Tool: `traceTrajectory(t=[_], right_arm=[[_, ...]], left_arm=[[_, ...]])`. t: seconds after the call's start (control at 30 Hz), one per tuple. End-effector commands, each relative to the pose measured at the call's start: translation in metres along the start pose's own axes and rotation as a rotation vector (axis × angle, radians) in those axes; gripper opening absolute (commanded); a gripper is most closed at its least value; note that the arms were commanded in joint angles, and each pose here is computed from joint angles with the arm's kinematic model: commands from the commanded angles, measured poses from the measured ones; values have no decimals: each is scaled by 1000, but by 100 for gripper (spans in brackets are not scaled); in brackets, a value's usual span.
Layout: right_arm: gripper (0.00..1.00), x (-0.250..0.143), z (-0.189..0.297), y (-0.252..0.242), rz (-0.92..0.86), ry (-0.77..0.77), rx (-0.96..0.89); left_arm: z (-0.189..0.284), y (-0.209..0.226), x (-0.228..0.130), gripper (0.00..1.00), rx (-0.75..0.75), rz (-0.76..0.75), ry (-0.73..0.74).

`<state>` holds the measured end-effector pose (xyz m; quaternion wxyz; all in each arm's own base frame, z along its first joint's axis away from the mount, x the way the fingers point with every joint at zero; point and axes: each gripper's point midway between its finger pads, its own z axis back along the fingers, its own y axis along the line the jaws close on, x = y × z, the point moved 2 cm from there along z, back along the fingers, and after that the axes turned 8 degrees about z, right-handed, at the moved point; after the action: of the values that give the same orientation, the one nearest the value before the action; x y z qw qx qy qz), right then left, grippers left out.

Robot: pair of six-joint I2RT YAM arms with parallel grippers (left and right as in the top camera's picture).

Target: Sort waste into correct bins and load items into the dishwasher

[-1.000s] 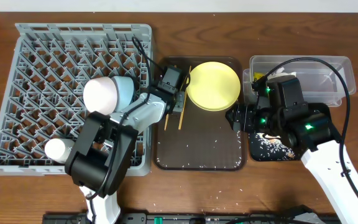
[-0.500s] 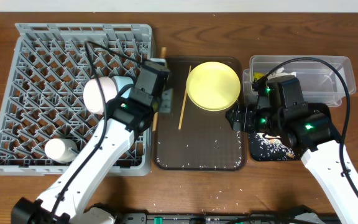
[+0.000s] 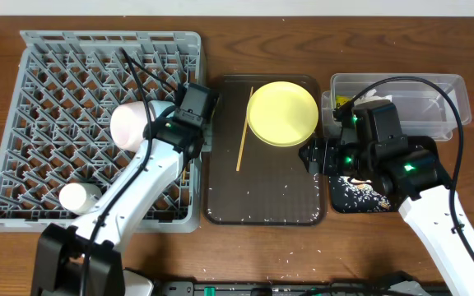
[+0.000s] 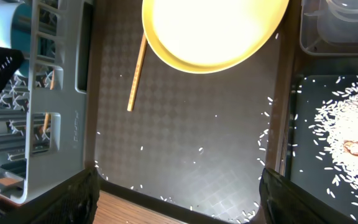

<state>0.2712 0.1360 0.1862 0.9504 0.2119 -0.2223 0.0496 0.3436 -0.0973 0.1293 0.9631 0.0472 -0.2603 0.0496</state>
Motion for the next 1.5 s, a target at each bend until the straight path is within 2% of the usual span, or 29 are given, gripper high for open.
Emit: traceTrajectory(t=[0.0, 0.13, 0.33, 0.5, 0.67, 0.83, 0.9, 1.0, 1.03, 1.13, 1.3, 1.47], right_arm=[[81, -1, -1, 2, -7, 6, 6], [82, 0, -1, 2, -7, 6, 6], [82, -1, -1, 2, -7, 7, 6], [82, -1, -1, 2, -8, 7, 6], [83, -1, -1, 2, -8, 7, 6], [83, -1, -1, 2, -8, 7, 6], [82, -1, -1, 2, -8, 7, 6], [83, -1, -1, 2, -8, 7, 6], [83, -1, -1, 2, -7, 7, 6], [83, -1, -1, 2, -7, 7, 6], [83, -3, -1, 2, -11, 18, 3], [83, -3, -1, 2, -11, 18, 3]], left_arm=[[31, -39, 9, 34, -207, -25, -51], [38, -73, 10, 34, -292, -71, -100], [-17, -95, -1, 39, -226, -109, -66], [-56, -114, -16, 50, -256, -123, -11], [-78, -125, -30, 50, -292, -133, 41], [-96, -124, -46, 39, -268, -147, 94], [-103, -122, -54, 30, -253, -155, 120], [-106, -120, -59, 12, -242, -160, 140], [-104, -120, -58, 8, -244, -160, 137], [-91, -120, -49, 8, -253, -154, 118], [-40, -109, -13, 8, -284, -116, 17], [39, -58, 28, 8, -190, -101, -182]])
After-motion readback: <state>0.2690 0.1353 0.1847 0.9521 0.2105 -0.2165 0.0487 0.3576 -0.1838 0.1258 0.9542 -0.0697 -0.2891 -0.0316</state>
